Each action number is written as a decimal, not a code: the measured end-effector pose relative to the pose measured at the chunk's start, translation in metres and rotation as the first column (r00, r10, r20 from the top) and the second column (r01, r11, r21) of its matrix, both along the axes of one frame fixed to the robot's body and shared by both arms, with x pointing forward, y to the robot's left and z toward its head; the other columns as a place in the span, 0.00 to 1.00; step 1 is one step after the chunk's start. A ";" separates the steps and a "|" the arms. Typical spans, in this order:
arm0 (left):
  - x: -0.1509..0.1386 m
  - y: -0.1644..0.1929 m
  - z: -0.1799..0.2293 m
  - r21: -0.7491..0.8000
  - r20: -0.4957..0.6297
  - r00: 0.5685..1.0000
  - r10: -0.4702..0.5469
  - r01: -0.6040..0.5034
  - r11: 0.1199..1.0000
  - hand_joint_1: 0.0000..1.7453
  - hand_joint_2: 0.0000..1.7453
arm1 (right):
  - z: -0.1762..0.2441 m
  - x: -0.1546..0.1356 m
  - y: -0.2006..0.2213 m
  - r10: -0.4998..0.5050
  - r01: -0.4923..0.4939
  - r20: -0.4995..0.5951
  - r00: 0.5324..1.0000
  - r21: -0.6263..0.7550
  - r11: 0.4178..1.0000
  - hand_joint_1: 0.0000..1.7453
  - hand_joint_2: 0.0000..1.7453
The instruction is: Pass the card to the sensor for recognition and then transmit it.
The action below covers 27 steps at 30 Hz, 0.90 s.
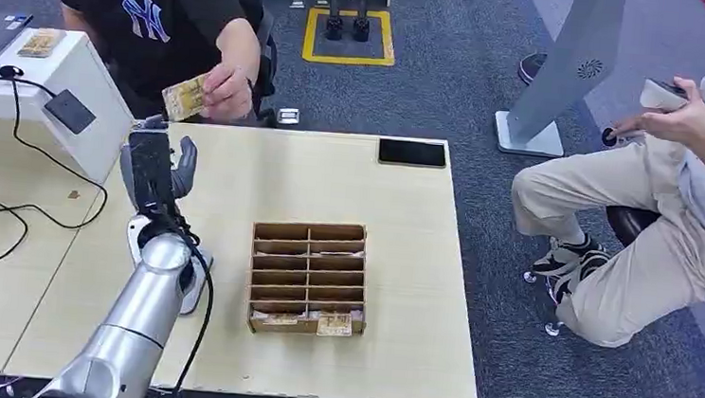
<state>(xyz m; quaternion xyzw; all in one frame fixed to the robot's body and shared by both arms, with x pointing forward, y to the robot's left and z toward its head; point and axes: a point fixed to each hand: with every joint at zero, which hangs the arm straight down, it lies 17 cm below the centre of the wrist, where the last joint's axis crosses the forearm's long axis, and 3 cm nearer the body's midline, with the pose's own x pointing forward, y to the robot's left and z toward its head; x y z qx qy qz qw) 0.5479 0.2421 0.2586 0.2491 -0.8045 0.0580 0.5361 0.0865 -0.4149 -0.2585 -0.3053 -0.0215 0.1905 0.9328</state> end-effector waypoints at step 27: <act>-0.112 -0.012 0.032 -0.297 0.330 0.927 -0.176 0.279 0.913 0.00 1.00 | -0.002 -0.022 -0.003 -0.069 0.069 0.013 0.998 0.001 0.998 0.00 0.00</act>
